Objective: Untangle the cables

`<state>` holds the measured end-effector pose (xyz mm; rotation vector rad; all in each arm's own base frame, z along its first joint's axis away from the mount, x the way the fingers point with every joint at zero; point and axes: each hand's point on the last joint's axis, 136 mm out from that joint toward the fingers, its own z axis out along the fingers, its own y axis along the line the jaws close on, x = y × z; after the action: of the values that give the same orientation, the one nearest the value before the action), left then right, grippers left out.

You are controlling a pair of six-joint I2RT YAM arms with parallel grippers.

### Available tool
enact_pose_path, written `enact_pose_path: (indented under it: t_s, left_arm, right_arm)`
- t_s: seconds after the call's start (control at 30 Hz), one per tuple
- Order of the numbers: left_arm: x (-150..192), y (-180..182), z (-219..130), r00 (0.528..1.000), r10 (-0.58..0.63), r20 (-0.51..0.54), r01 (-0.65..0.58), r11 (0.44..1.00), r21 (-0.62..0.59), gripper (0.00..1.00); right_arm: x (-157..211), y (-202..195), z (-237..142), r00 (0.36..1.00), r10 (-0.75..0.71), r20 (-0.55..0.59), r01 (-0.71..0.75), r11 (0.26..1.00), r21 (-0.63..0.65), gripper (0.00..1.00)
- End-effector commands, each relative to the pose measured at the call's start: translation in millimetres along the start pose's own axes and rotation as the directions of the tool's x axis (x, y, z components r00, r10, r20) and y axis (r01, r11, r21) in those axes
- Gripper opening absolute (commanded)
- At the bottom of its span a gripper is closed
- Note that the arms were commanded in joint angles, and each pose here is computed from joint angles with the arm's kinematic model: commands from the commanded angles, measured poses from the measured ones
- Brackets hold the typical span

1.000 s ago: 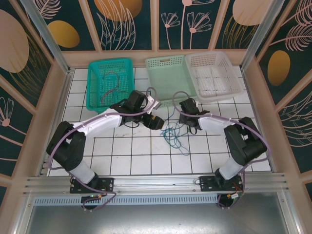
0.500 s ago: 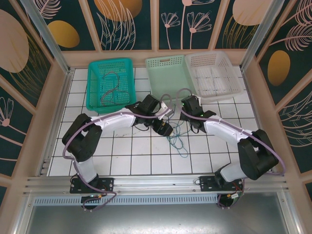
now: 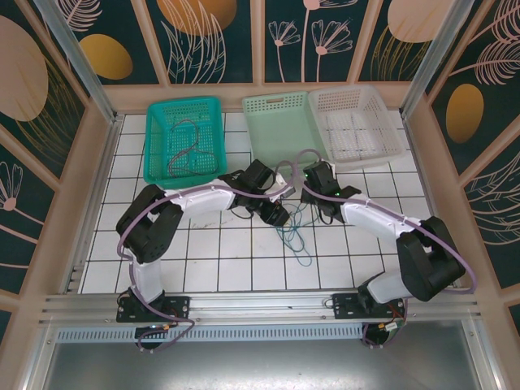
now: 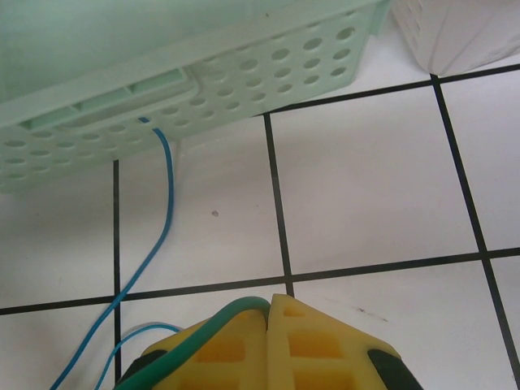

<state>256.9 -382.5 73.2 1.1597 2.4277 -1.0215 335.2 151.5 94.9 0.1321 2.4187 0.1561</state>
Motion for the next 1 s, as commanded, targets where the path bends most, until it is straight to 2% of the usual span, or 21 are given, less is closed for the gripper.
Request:
enact_pose_path:
  t_s: [0.0, 0.23, 0.43, 0.63, 0.8, 0.87, 0.97]
  left_arm:
    - [-5.4, -0.7, 1.4, 1.0, 0.013, -0.007, -0.013, 1.0, -0.001, 0.27]
    - [-8.5, -0.4, -1.9, 1.0, 0.012, 0.008, -0.012, 1.0, -0.015, 0.0]
    - [-26.7, -6.3, -17.3, 0.996, 0.022, 0.082, -0.019, 0.999, -0.038, 0.0]
    - [-49.9, 13.0, -45.1, 0.984, -0.013, 0.18, 0.047, 0.981, -0.186, 0.0]
    - [-62.4, 35.9, -82.4, 0.955, -0.057, 0.291, 0.143, 0.948, -0.284, 0.0]
    - [-74.0, 33.8, -110.3, 0.93, -0.045, 0.365, 0.165, 0.939, -0.303, 0.0]
    - [-86.1, 24.9, -134.3, 0.893, -0.029, 0.448, 0.176, 0.941, -0.288, 0.0]
  right_arm:
    - [4.2, -3.2, -0.4, 1.0, -0.005, -0.006, 0.005, 1.0, -0.002, 0.0]
    - [10.9, -7.7, 1.3, 1.0, -0.009, -0.02, 0.009, 1.0, 0.011, 0.0]
    - [29.3, -17.2, 11.9, 0.996, -0.037, -0.079, 0.041, 0.998, 0.056, 0.0]
    - [63.3, -47.8, 24.6, 0.98, -0.053, -0.19, 0.091, 0.976, 0.198, 0.0]
    - [65.9, -70.2, 24.9, 0.98, 0.015, -0.197, 0.037, 0.966, 0.257, 0.0]
    - [65.7, -72.3, 25.4, 0.979, 0.021, -0.202, 0.032, 0.965, 0.258, 0.0]
    - [67.4, -75.8, 27.9, 0.976, 0.035, -0.216, 0.025, 0.963, 0.269, 0.0]
